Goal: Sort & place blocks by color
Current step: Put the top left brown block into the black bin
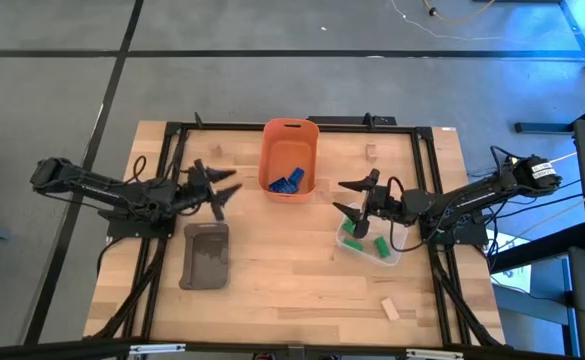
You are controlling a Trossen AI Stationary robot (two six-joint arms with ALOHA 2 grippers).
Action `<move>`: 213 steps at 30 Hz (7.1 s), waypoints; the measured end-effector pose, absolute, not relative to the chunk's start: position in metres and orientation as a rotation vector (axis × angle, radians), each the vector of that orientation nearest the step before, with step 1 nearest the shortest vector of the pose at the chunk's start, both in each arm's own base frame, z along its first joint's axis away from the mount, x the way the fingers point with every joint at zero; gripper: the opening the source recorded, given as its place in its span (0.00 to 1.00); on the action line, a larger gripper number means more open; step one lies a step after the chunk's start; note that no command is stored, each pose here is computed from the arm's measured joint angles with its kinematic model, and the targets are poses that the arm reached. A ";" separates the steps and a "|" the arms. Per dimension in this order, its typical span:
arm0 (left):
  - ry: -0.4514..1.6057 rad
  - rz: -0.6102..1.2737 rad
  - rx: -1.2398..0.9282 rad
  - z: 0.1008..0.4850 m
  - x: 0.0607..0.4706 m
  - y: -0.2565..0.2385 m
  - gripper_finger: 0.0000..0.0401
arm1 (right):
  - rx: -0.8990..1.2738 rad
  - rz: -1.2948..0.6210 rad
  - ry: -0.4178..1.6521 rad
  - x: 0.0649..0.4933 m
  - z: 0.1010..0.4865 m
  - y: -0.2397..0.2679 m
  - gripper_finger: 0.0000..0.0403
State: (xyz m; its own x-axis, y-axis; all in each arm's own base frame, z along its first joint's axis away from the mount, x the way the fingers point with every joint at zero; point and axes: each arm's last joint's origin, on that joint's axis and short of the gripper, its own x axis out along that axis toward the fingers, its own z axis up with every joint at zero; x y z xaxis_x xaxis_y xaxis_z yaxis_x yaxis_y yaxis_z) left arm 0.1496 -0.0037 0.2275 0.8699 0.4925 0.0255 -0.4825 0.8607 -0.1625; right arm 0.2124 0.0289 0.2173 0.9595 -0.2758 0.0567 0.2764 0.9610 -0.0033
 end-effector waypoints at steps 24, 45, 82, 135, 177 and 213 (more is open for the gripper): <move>0.297 1.188 -0.352 0.174 0.118 0.114 0.52 | 0.020 -0.326 -0.060 0.214 0.217 0.018 0.71; 0.350 1.244 -0.341 0.141 0.132 0.151 0.52 | 0.035 -0.321 -0.048 0.214 0.216 0.019 0.71; 0.313 1.223 -0.275 0.155 0.128 0.150 0.52 | 0.030 -0.320 -0.021 0.214 0.213 0.019 0.71; 0.466 1.263 -0.355 0.132 0.125 0.151 0.68 | 0.035 -0.322 -0.020 0.214 0.213 0.018 0.71; 0.505 1.337 -0.345 0.128 0.130 0.140 0.68 | 0.029 -0.323 -0.020 0.214 0.213 0.018 0.71; 0.505 1.204 -0.379 0.103 0.151 0.143 0.27 | 0.027 -0.323 -0.019 0.214 0.213 0.018 0.71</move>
State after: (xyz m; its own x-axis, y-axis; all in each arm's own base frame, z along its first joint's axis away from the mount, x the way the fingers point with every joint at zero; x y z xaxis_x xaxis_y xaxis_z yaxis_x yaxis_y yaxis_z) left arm 0.1514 0.1433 0.1026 0.2710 0.7843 -0.5581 -0.9478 0.3185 -0.0126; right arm 0.2140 0.0182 0.2130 0.9483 -0.3172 0.0148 0.3166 0.9481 0.0298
